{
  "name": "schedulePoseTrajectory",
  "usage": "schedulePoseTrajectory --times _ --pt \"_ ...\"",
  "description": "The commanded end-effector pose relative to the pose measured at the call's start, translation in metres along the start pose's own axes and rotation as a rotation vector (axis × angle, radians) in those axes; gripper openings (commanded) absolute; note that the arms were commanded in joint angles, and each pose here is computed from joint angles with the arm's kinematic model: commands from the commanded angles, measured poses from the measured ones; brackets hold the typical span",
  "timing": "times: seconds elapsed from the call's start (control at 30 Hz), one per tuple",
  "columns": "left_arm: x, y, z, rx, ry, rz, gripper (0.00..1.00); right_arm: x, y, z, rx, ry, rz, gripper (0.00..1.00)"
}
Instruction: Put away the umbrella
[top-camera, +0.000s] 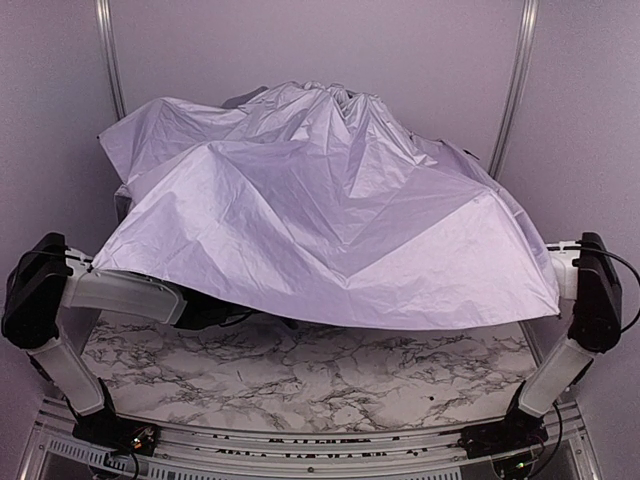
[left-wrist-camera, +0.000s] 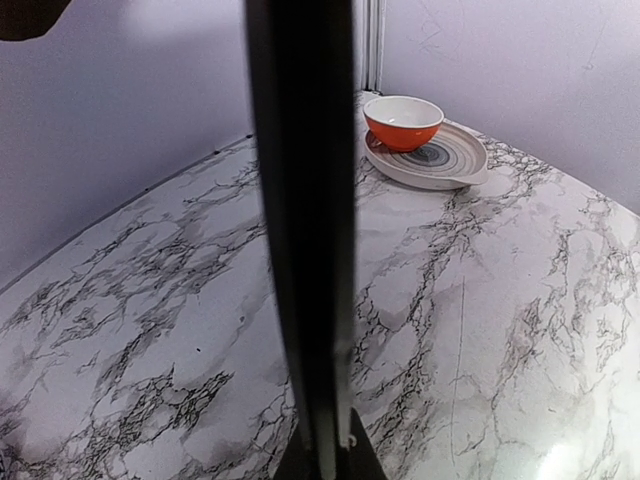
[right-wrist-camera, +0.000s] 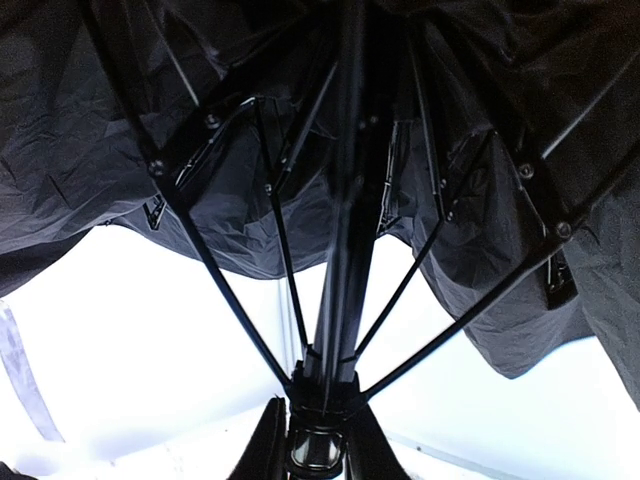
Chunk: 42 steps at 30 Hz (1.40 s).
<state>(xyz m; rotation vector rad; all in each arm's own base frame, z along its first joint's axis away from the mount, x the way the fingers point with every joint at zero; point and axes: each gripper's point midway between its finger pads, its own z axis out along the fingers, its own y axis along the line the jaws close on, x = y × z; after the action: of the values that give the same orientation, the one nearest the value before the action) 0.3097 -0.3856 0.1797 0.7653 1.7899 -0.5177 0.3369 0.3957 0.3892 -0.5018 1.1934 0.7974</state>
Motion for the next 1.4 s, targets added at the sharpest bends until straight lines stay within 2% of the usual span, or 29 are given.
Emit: schedulePoseTrajectory --times 0.0,0.17,0.27,0.43,0.57,0.73,0.93,1.03,1.2,1.37 --pt "-0.255 0.008 -0.120 0.031 -0.943 -0.079 0.00 0.264 0.014 -0.108 -0.089 0.853 -0.059 0.00" --pt "-0.245 0.005 -0.103 0.079 -0.912 -0.082 0.00 0.280 0.015 -0.119 -0.099 0.894 -0.114 0.00" --pt "-0.201 0.019 -0.071 0.038 -0.811 -0.114 0.00 0.274 0.013 -0.116 -0.100 0.871 -0.155 0.00" --pt "-0.137 0.018 -0.041 0.084 -0.735 -0.179 0.00 0.230 0.029 -0.081 -0.135 0.754 -0.315 0.00" --pt "-0.125 0.019 -0.029 0.074 -0.685 -0.199 0.00 0.178 0.028 -0.050 -0.099 0.603 -0.360 0.00" --pt "-0.121 0.030 -0.012 -0.022 -0.555 -0.161 0.03 0.116 0.021 -0.019 -0.052 0.417 -0.365 0.00" --pt "-0.108 0.041 -0.012 -0.102 -0.480 -0.132 0.31 0.060 0.005 0.003 -0.024 0.234 -0.280 0.00" --pt "-0.101 0.046 -0.013 -0.129 -0.463 -0.121 0.43 0.039 0.003 0.012 -0.028 0.183 -0.270 0.00" --pt "-0.089 0.048 -0.010 -0.126 -0.437 -0.123 0.51 0.001 -0.005 0.025 -0.018 0.120 -0.238 0.00" --pt "-0.083 0.032 0.001 -0.028 -0.416 -0.117 0.59 -0.026 0.004 0.027 -0.059 0.040 -0.192 0.00"
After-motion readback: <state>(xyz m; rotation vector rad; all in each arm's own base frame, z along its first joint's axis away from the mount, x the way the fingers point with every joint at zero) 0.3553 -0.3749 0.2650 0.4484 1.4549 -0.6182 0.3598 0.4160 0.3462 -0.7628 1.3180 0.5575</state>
